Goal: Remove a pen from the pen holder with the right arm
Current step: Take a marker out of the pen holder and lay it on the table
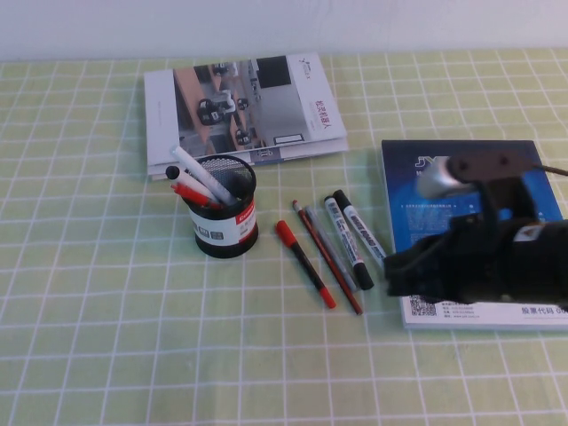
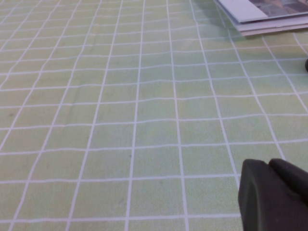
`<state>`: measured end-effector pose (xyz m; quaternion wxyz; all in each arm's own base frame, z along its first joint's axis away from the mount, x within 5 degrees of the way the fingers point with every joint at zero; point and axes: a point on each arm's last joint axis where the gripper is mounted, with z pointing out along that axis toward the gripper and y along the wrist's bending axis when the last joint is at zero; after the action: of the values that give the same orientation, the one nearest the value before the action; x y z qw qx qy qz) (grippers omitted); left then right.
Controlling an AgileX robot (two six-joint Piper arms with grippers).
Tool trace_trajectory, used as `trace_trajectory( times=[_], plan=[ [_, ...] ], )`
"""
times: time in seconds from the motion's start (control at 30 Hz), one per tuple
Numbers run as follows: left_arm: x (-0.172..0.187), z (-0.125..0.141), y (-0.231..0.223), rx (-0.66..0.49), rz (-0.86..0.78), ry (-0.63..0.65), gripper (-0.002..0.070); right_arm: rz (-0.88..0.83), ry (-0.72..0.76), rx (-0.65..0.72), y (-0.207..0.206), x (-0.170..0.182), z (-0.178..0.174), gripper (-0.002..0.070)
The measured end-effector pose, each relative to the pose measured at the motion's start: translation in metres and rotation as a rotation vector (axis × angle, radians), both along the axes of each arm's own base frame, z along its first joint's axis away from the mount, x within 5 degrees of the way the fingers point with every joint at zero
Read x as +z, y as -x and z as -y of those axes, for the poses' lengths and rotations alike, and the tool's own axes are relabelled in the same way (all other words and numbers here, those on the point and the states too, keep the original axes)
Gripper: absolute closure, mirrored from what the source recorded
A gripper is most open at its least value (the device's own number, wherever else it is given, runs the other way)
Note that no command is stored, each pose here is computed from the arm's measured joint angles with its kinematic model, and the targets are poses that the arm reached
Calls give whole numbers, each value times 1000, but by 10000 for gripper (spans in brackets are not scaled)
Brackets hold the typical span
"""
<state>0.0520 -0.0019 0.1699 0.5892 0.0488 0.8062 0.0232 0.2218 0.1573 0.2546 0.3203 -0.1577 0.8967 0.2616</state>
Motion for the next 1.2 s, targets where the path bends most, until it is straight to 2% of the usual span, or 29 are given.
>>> trace_trajectory(
  times=[0.3, 0.47, 0.67, 0.77, 0.87, 1.07, 1.2],
  plan=[
    [0, 0, 0, 0, 0, 0, 680, 143, 17, 216, -1, -7, -102, 688],
    [0, 0, 0, 0, 0, 0, 680, 238, 33, 283, -4, -11, -136, 688],
    [0, 0, 0, 0, 0, 0, 680, 456, 92, 378, 4, -18, -170, 657],
    [0, 0, 0, 0, 0, 0, 680, 582, 135, 408, 7, -20, -181, 604],
    [0, 0, 0, 0, 0, 0, 680, 667, 164, 381, 4, -26, -186, 529],
    [0, 0, 0, 0, 0, 0, 680, 769, 175, 181, -15, -36, -185, 314],
    [0, 0, 0, 0, 0, 0, 680, 825, 207, 128, -21, -40, -184, 272]
  ],
)
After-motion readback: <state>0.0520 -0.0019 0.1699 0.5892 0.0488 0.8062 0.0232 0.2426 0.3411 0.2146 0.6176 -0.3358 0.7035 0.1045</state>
